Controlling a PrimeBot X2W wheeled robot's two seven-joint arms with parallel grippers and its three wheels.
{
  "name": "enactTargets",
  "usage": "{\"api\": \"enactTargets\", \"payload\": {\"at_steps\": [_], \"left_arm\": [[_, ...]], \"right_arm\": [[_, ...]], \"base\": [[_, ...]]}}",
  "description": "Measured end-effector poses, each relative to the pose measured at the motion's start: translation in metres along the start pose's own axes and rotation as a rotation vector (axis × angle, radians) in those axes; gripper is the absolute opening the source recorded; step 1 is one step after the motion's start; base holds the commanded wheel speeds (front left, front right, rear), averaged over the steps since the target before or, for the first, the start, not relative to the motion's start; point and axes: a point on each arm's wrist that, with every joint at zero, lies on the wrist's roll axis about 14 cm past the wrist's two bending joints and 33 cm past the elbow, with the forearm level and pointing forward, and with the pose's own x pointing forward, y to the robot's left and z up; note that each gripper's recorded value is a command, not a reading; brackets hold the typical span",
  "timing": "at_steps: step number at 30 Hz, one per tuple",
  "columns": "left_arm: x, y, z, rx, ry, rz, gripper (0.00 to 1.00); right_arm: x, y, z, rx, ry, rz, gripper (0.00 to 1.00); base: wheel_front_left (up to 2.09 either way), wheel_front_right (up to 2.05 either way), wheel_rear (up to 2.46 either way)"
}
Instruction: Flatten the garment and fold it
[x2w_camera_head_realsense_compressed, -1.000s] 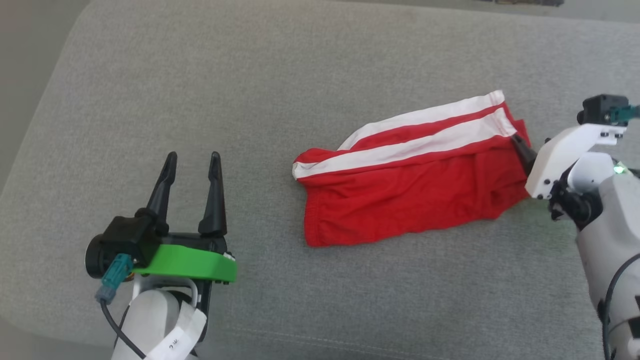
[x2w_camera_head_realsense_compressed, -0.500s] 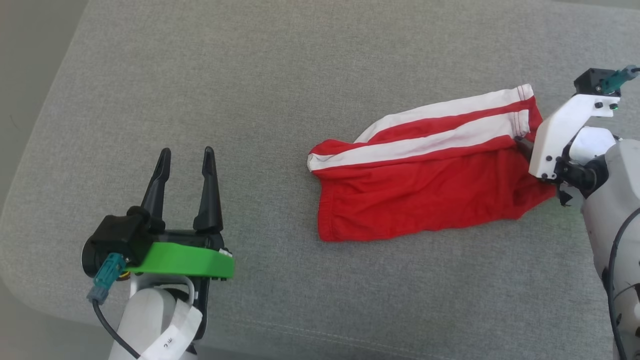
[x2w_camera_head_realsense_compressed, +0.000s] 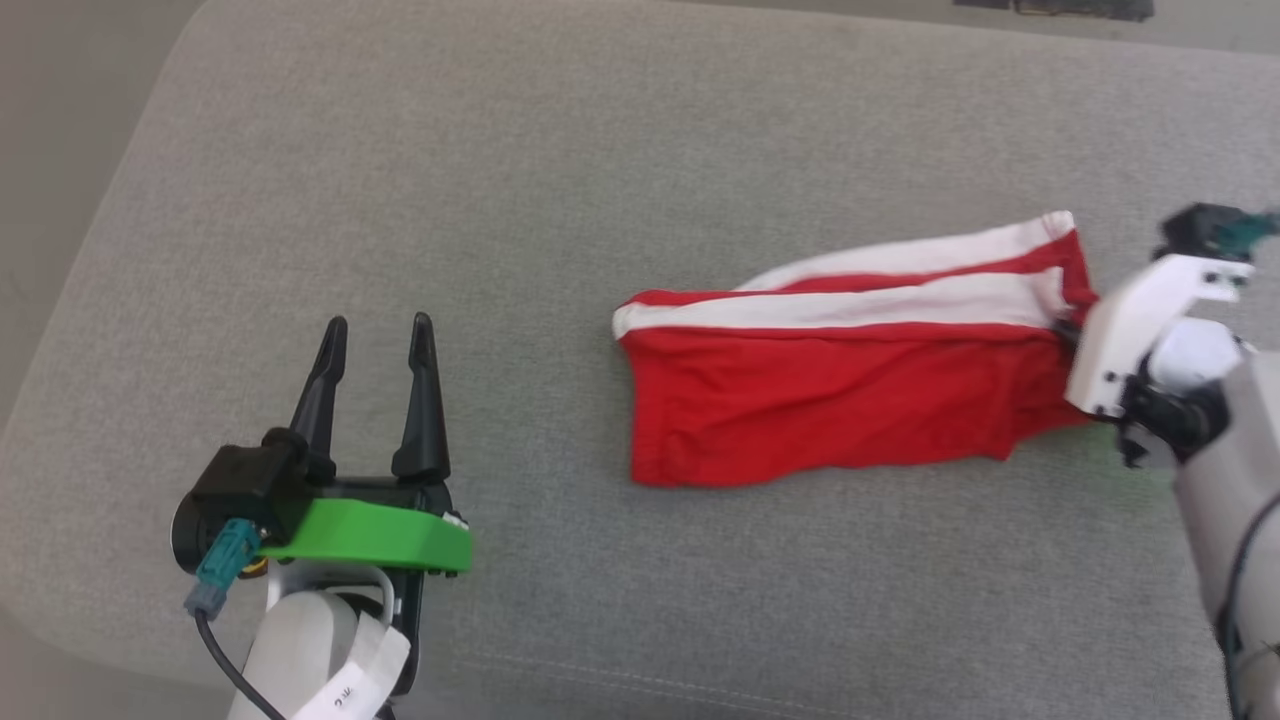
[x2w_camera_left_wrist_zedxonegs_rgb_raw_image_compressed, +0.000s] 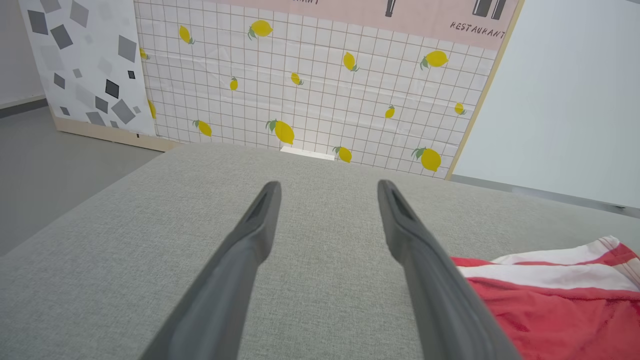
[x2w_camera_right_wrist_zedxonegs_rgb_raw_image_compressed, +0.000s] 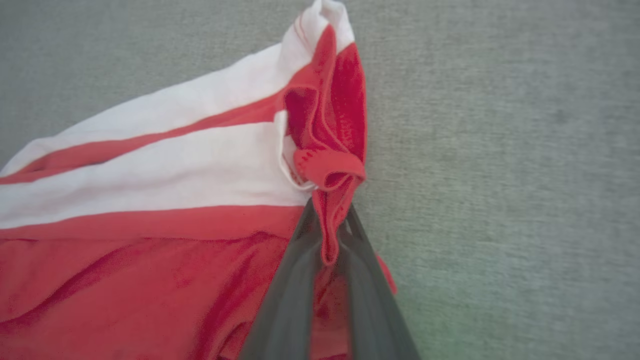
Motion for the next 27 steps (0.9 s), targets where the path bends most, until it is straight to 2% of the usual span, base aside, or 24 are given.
{"api": "enactTargets", "payload": {"at_steps": [6, 11, 14, 19, 27], "left_arm": [[-0.001, -0.013, 0.001, -0.015, -0.002, -0.035, 1.0], [0.0, -0.022, -0.001, -0.025, 0.003, -0.059, 1.0], [0.0, -0.027, -0.002, -0.029, 0.005, -0.072, 1.0], [-0.001, -0.031, 0.0, -0.032, 0.003, -0.084, 1.0], [-0.008, -0.031, 0.002, -0.032, 0.002, -0.088, 1.0]], "right_arm": [[-0.029, -0.061, 0.003, 0.034, -0.074, -0.121, 0.0], [-0.059, -0.112, 0.01, 0.001, -0.127, -0.26, 0.0], [-0.072, -0.125, 0.016, -0.045, -0.153, -0.316, 0.0], [-0.081, -0.092, 0.036, -0.15, -0.22, -0.293, 0.0], [-0.098, 0.022, 0.053, -0.417, -0.275, -0.108, 0.0]], "base": [[0.0, 0.0, 0.0], [0.0, 0.0, 0.0], [0.0, 0.0, 0.0], [0.0, 0.0, 0.0], [0.0, 0.0, 0.0]]}}
